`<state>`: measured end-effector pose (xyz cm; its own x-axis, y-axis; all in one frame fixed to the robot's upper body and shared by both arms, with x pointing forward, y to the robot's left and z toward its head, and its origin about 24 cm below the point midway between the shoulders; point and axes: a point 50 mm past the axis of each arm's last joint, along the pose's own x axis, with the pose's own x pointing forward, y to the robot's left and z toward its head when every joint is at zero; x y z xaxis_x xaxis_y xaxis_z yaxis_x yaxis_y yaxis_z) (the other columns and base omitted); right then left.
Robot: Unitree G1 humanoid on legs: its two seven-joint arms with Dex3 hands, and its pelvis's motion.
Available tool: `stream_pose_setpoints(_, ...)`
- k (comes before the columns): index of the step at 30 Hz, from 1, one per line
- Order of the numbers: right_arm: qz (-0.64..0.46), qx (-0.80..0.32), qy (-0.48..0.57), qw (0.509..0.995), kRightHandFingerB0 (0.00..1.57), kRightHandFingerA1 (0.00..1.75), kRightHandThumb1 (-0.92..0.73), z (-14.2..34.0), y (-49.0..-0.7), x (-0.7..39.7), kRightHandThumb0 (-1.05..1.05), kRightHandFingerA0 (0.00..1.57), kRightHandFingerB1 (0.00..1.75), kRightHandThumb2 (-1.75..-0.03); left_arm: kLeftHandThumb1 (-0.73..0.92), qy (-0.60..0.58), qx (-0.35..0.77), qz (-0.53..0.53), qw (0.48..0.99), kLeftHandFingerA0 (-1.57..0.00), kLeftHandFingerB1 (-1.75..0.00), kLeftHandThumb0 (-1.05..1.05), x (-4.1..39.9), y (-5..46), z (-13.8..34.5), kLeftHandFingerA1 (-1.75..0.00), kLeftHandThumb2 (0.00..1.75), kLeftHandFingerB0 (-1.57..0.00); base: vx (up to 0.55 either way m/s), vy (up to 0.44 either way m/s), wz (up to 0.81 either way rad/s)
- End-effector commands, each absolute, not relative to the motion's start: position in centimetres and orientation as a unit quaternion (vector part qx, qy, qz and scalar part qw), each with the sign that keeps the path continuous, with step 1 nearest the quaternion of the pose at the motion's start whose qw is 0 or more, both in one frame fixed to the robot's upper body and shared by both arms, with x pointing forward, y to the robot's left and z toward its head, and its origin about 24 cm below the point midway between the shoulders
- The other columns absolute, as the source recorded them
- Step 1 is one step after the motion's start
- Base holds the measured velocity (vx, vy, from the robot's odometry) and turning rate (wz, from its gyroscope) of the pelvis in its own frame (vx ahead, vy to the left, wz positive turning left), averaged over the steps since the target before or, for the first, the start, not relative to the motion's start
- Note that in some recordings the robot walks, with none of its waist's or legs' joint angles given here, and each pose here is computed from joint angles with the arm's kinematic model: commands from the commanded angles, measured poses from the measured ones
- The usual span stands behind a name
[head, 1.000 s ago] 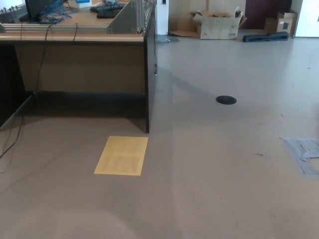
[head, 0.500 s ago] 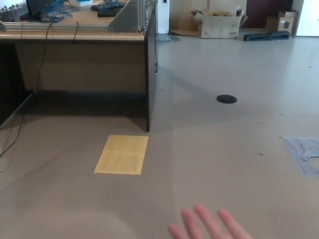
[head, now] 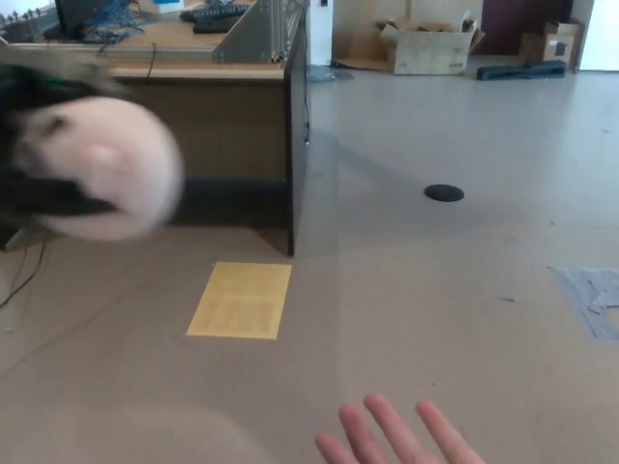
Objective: The robot extends its left hand to pick up an emotional support dumpling from the palm of a person and brings its hand down by its side. Then it extends its arm again to hand the dumpling back to the person.
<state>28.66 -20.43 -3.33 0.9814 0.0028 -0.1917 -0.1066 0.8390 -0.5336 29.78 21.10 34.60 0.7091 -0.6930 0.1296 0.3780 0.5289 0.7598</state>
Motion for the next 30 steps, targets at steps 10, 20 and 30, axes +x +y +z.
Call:
stream_pose_setpoints(10,0.021,-0.295,0.077,0.952,0.70,0.54,-0.61,-1.9,-20.9,30.0,-0.29,0.82,0.49,-0.58,0.62,-0.230,0.528,-0.454,0.680,-0.91,-0.74,-0.20,28.2,7.1,36.5,-0.50,0.59,-1.04,0.00,0.000,0.00)
stream_pose_setpoints(20,0.024,-0.277,0.064,0.958,0.67,0.78,-0.48,-1.5,-20.5,30.5,-0.38,0.85,0.64,-0.84,0.59,-0.214,0.502,-0.532,0.647,-0.95,-0.76,-0.13,25.9,3.9,33.1,-1.24,0.77,-1.02,0.00,0.000,0.00)
stream_pose_setpoints(30,0.054,-0.277,0.060,0.957,0.55,0.47,-0.65,-1.1,-19.9,31.0,-0.51,0.55,0.39,-0.60,0.62,-0.204,0.509,-0.550,0.630,-0.98,-0.80,-0.04,25.8,3.6,30.8,-0.97,0.72,-1.04,0.00,0.000,0.00)
